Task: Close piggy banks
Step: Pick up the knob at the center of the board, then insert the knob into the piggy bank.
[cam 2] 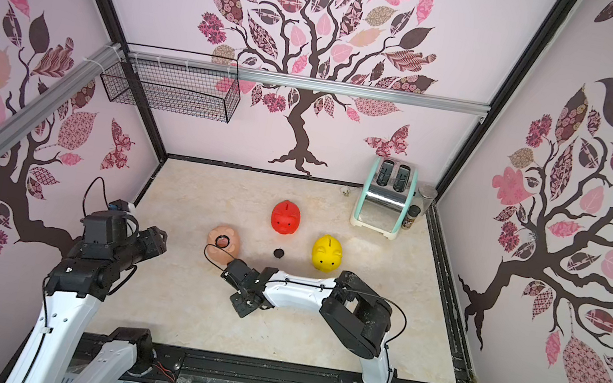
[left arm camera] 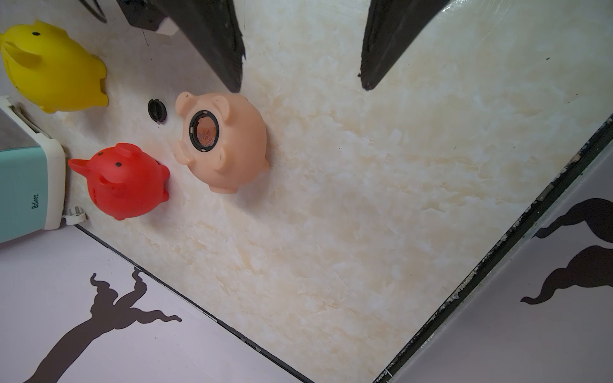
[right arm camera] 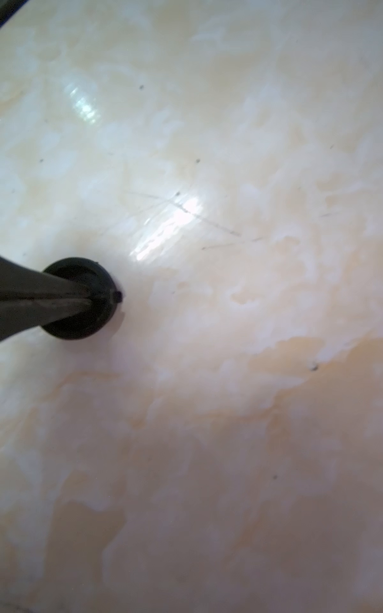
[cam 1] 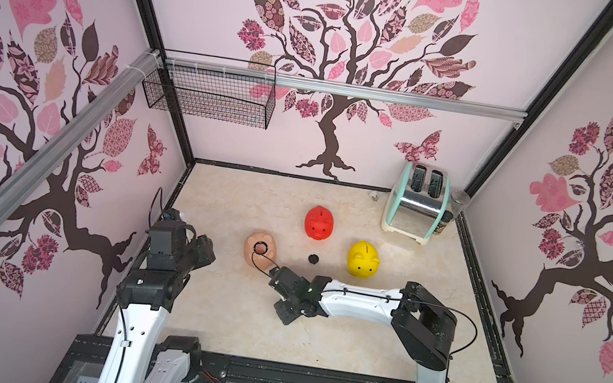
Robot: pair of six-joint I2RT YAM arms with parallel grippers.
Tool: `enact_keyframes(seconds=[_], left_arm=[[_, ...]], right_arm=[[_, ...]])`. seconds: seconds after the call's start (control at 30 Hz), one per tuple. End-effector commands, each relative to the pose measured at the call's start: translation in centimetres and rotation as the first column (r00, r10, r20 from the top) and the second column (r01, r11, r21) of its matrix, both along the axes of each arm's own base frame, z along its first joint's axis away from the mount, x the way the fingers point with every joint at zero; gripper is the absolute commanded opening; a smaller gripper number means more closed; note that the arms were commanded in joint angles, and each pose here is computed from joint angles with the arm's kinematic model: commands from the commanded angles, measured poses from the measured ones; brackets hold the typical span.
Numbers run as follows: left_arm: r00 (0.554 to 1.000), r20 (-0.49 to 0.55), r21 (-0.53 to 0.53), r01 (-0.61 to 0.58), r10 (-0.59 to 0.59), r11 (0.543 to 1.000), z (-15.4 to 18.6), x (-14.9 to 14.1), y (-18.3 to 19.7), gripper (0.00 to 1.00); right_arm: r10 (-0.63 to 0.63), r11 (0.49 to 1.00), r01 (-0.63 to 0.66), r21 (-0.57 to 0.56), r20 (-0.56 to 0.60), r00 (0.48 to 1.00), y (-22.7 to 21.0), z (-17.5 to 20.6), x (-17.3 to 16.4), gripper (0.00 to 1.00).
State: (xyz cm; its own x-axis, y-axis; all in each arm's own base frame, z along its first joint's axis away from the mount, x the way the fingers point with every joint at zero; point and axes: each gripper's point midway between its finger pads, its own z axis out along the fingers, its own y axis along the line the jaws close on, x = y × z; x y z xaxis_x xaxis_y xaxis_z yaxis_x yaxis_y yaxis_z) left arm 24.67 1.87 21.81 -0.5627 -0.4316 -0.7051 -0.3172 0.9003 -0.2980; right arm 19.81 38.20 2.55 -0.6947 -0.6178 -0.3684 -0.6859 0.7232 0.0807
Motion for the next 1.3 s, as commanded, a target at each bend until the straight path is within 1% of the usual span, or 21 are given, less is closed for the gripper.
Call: enact_keyframes(seconds=[0.0,0.23,0.6,0.8,0.93,1.03,1.1,1.27], left_arm=[[1.000,0.014,-0.002,0.004,-0.004,1.000,0.1,0.0,-0.1,0.59],[1.000,0.011,-0.003,0.005,-0.005,1.000,0.0,-0.1,-0.1,0.59],[1.000,0.006,-0.012,0.013,-0.013,1.000,-0.2,0.0,-0.3,0.59],[1.000,0.005,-0.046,0.029,-0.029,0.999,-0.4,0.3,-0.9,0.59],[0.999,0.011,-0.046,0.038,-0.037,0.998,-0.3,0.4,-1.1,0.59],[0.999,0.011,-0.047,0.045,-0.045,0.998,-0.3,0.4,-1.2,0.59],[0.999,0.013,-0.052,0.053,-0.052,0.997,-0.3,0.5,-1.3,0.59],[0.998,0.009,-0.092,0.061,-0.060,0.994,-0.5,0.7,-1.8,0.59]], right_arm=[[-0.039,0.999,0.039,0.001,0.000,0.999,-1.4,2.0,0.4,0.00],[-0.066,0.997,0.065,0.047,0.021,0.998,-1.9,4.8,1.1,0.00],[-0.107,0.992,0.106,0.065,0.010,0.994,-2.1,5.1,2.1,0.00],[-0.132,0.986,0.131,0.106,0.002,0.991,-2.1,6.2,3.0,0.00],[-0.142,0.981,0.141,0.136,-0.007,0.990,-2.2,7.0,3.3,0.00],[-0.135,0.970,0.141,0.200,-0.045,0.990,-1.8,8.7,3.2,0.00],[-0.133,0.964,0.137,0.228,-0.034,0.991,-1.7,9.9,3.2,0.00],[-0.157,0.959,0.147,0.243,0.020,0.987,-2.0,12.5,4.3,0.00]])
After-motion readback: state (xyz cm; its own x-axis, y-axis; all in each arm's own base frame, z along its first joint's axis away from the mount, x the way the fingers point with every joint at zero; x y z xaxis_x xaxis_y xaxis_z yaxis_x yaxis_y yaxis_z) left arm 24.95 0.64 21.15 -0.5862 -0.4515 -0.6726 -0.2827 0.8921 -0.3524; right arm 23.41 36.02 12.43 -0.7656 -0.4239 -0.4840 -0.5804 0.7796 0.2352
